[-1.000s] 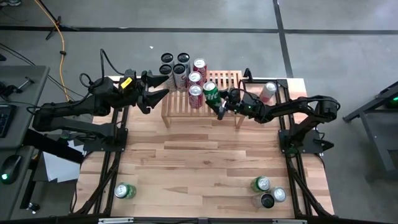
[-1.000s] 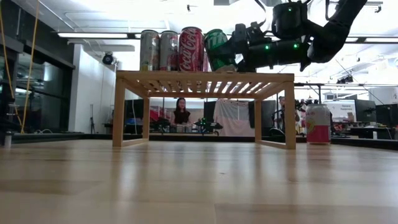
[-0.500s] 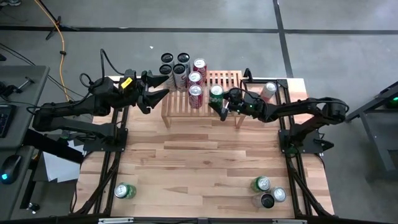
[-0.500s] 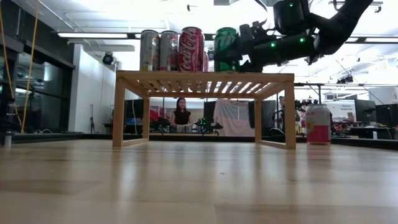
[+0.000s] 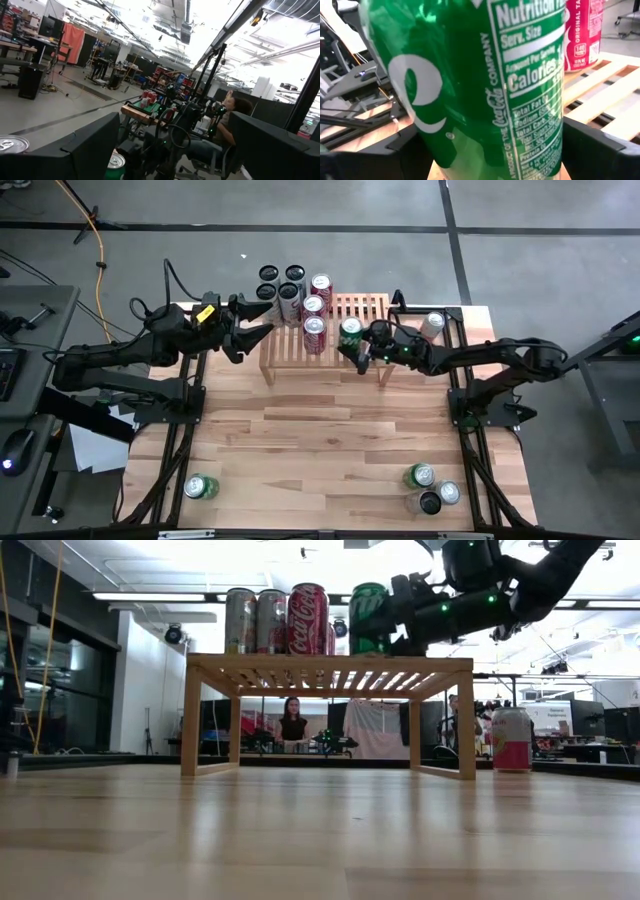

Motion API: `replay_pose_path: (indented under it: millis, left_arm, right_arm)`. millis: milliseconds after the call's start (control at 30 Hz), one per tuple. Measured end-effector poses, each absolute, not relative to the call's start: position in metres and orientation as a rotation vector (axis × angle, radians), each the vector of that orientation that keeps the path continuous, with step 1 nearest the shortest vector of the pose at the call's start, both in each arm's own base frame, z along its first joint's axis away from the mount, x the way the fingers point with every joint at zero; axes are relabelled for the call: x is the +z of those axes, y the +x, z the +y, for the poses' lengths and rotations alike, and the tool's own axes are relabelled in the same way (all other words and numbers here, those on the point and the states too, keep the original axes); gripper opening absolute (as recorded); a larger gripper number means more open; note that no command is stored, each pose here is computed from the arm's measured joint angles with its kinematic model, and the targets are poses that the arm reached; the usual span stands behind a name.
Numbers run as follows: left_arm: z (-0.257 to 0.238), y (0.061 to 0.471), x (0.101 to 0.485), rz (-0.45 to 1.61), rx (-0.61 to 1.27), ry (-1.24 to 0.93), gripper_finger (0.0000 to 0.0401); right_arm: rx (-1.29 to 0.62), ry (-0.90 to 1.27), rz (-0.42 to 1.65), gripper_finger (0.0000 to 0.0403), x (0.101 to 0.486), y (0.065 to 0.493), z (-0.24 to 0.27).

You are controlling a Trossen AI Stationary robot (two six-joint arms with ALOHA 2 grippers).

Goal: Place canned beverage on shelf
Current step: Put the top green soda can on the shelf

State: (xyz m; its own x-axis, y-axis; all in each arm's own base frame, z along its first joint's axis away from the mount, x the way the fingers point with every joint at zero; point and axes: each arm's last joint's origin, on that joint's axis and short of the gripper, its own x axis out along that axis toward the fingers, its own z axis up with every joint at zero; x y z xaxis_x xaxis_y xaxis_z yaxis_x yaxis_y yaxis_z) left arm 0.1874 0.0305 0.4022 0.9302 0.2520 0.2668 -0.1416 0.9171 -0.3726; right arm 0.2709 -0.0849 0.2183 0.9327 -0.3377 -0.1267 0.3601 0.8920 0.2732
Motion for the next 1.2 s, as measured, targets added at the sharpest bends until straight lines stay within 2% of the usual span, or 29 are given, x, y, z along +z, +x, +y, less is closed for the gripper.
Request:
replay_pose_path:
  millis: [167,1200]
  left_arm:
    - [0.0305,0.1876,0.4017,-0.31,0.207,-0.355,0.0367]
    - [0.0305,0.1876,0.4015,-0.308,0.207,-0.356,0.0367]
  right_arm:
    - [-0.326,0.354,0.072,0.0344,0.2206,0.2696,-0.0833]
    - [-0.323,0.329,0.079,0.0347,0.2202,0.2703,-0.0836]
